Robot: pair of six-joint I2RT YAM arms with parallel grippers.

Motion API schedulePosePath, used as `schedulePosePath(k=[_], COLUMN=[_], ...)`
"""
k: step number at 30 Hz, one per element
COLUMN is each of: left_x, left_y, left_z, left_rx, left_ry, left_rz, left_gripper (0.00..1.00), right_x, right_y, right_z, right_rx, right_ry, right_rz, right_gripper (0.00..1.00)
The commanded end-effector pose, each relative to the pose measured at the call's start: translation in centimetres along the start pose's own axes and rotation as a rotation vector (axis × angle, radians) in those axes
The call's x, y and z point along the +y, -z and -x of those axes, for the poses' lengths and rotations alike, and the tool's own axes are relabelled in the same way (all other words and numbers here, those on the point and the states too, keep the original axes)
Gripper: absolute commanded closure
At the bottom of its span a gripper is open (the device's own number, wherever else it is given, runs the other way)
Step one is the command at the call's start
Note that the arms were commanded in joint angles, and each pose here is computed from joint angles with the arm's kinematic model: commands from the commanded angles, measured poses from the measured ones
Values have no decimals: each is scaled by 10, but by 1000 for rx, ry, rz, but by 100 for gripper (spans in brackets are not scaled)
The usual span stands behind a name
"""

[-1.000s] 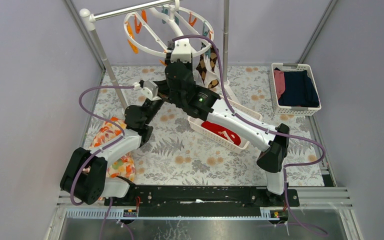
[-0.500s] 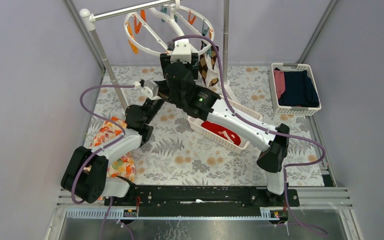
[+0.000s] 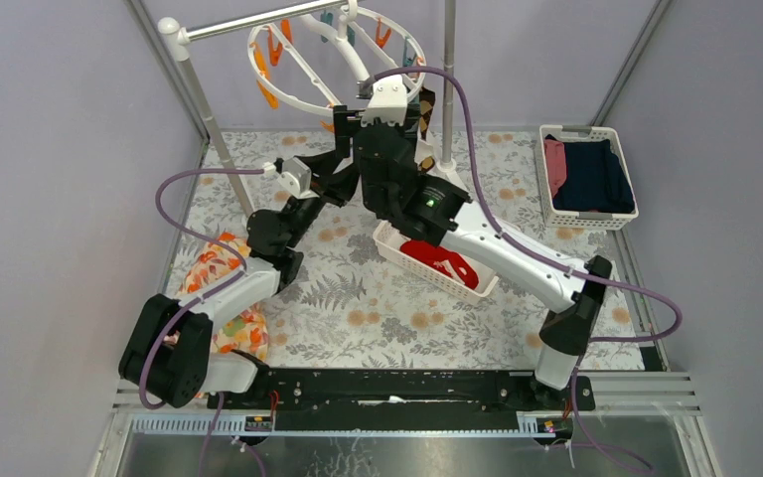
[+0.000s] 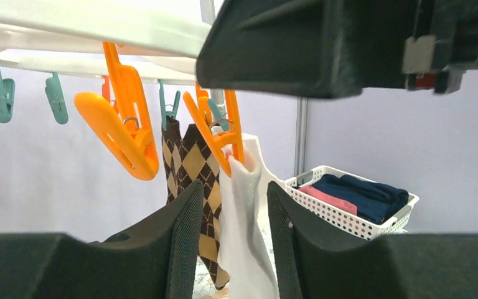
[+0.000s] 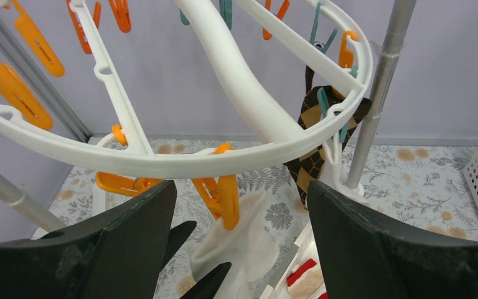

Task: Clip the socks to the hanger
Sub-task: Clamp the sock onto the hanger, then rotate the hanger at the clothesline.

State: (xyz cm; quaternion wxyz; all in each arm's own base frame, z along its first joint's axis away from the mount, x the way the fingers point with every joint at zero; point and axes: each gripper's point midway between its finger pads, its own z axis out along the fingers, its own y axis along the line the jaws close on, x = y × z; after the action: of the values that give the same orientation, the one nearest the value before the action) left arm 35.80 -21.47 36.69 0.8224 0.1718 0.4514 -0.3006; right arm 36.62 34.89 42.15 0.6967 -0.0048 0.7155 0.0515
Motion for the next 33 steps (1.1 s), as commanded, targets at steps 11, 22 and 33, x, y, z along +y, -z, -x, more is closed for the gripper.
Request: schedulePosePath(k=[11, 22, 33], left_x=[2, -41, -68], left_y=[53, 122, 160], left_z=[-10, -15, -51], left_rx=[117, 222, 502], left_ry=[9, 261, 576], left_rz=[79, 19, 58], left_gripper=[31, 18, 1], right_x=[-38, -87, -140], right_y=[49, 82, 82], right_z=[40, -38, -128], right_rx=[-78, -48, 45], right_ry=[-66, 105, -35], right_rz=[185, 544, 513], right_gripper=[11, 4, 0])
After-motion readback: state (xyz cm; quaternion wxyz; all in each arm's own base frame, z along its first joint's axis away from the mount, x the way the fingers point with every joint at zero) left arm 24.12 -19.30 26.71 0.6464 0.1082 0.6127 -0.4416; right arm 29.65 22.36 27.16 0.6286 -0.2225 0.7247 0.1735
